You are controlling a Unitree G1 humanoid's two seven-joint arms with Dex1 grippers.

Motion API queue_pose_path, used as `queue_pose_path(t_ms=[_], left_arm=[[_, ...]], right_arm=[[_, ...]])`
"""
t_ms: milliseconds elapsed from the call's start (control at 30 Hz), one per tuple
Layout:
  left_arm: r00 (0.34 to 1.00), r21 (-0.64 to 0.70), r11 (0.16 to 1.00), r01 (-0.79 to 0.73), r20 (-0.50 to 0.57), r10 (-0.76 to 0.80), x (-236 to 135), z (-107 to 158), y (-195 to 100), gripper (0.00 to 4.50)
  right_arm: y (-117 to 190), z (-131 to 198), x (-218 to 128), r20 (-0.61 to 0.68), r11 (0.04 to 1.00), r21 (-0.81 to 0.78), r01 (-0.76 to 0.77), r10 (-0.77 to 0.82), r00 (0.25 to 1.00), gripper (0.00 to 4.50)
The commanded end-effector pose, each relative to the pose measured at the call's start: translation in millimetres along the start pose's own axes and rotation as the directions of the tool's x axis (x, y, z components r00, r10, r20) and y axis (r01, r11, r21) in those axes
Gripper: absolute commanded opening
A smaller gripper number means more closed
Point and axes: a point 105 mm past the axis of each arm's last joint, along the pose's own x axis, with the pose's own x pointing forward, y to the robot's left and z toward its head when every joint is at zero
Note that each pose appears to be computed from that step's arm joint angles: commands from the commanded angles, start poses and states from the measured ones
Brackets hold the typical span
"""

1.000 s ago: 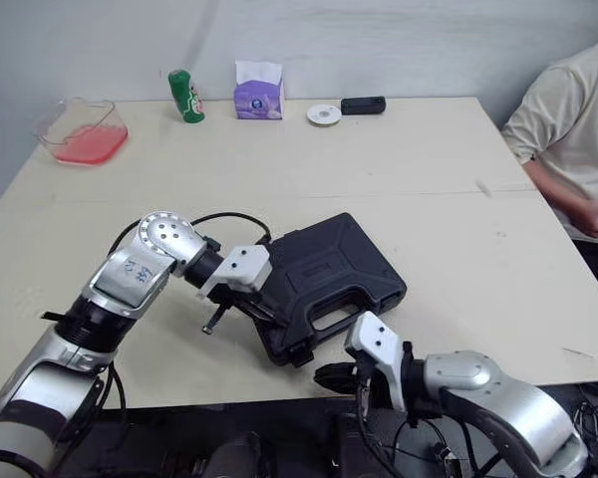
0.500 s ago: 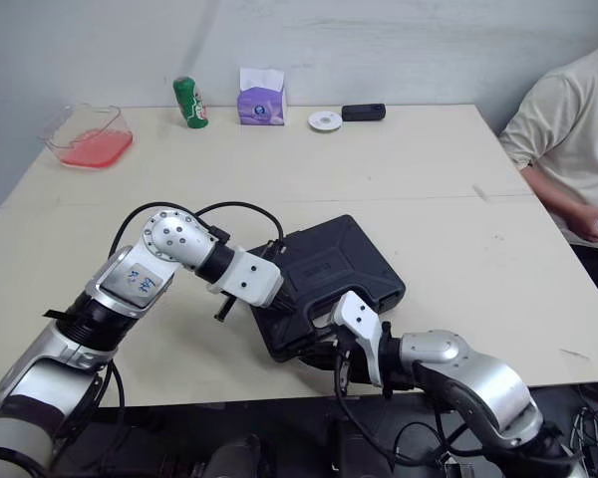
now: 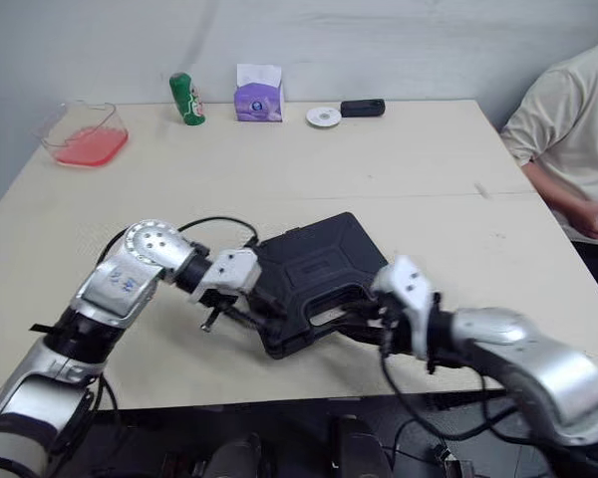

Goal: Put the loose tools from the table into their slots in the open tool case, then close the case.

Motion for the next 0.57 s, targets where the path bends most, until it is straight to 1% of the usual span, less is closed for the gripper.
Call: queue_pose_path(t_ms=[33, 67, 100, 133, 167, 200, 267, 300, 367, 433, 500, 567], left_arm=[[0.99, -0.039, 0.997, -0.072, 0.12, 0.077, -32.7, 25.5, -8.7, 3.35], [0.979, -0.091, 0.988, -0.122, 0.153, 0.135, -50.1, 27.5, -12.9, 3.89], [0.969, -0.126, 0.98, -0.154, 0.174, 0.175, -61.8, 29.4, -16.9, 4.37], [0.958, -0.16, 0.97, -0.186, 0.189, 0.215, -74.3, 30.7, -22.3, 4.47], [0.944, -0.189, 0.954, -0.232, 0.193, 0.267, -87.4, 30.8, -27.8, 4.47], [0.917, -0.227, 0.922, -0.313, 0.18, 0.356, -105.8, 26.0, -32.3, 4.47], [0.863, -0.267, 0.862, -0.432, 0.154, 0.48, -130.5, 18.4, -39.1, 4.47], [0.837, -0.271, 0.835, -0.479, 0.145, 0.527, -139.0, 15.3, -40.9, 4.47], [0.758, -0.293, 0.751, -0.592, 0.114, 0.642, -162.8, 6.6, -46.2, 4.47], [0.7, -0.318, 0.69, -0.65, 0.101, 0.707, -176.3, 2.3, -53.5, 4.47], [0.693, -0.319, 0.681, -0.659, 0.092, 0.715, -175.4, -0.4, -61.0, 4.47], [0.705, -0.296, 0.694, -0.657, 0.086, 0.704, -169.4, -3.8, -66.0, 4.47]], right_arm=[[1.1, 20.0, -31.4, 0.029, 0.998, -0.065, -0.001, 0.002, 1.0, 3.56], [-7.2, 24.6, -49.8, 0.016, 0.996, -0.076, 0.037, -0.036, 0.999, 4.11], [-11.7, 28.7, -62.9, 0.008, 0.994, -0.086, 0.06, -0.06, 0.998, 4.5], [-17.1, 32.8, -76.2, 0.001, 0.992, -0.094, 0.087, -0.087, 0.996, 4.5], [-23.8, 35.8, -89.5, -0.008, 0.988, -0.095, 0.119, -0.121, 0.993, 4.5], [-33.2, 38.3, -106.3, -0.021, 0.981, -0.101, 0.166, -0.169, 0.985, 4.5], [-44.3, 39.4, -128.6, -0.044, 0.968, -0.117, 0.223, -0.229, 0.972, 4.5], [-48.1, 38.2, -134.6, -0.053, 0.962, -0.13, 0.24, -0.248, 0.967, 4.5], [-62.2, 36.0, -147.5, -0.067, 0.934, -0.185, 0.306, -0.323, 0.944, 4.5], [-71.5, 33.0, -156.5, -0.082, 0.92, -0.195, 0.339, -0.36, 0.929, 4.5], [-76.4, 29.7, -160.0, -0.094, 0.917, -0.205, 0.342, -0.367, 0.926, 4.5], [-80.8, 26.7, -157.2, -0.096, 0.916, -0.211, 0.341, -0.367, 0.925, 4.5]])
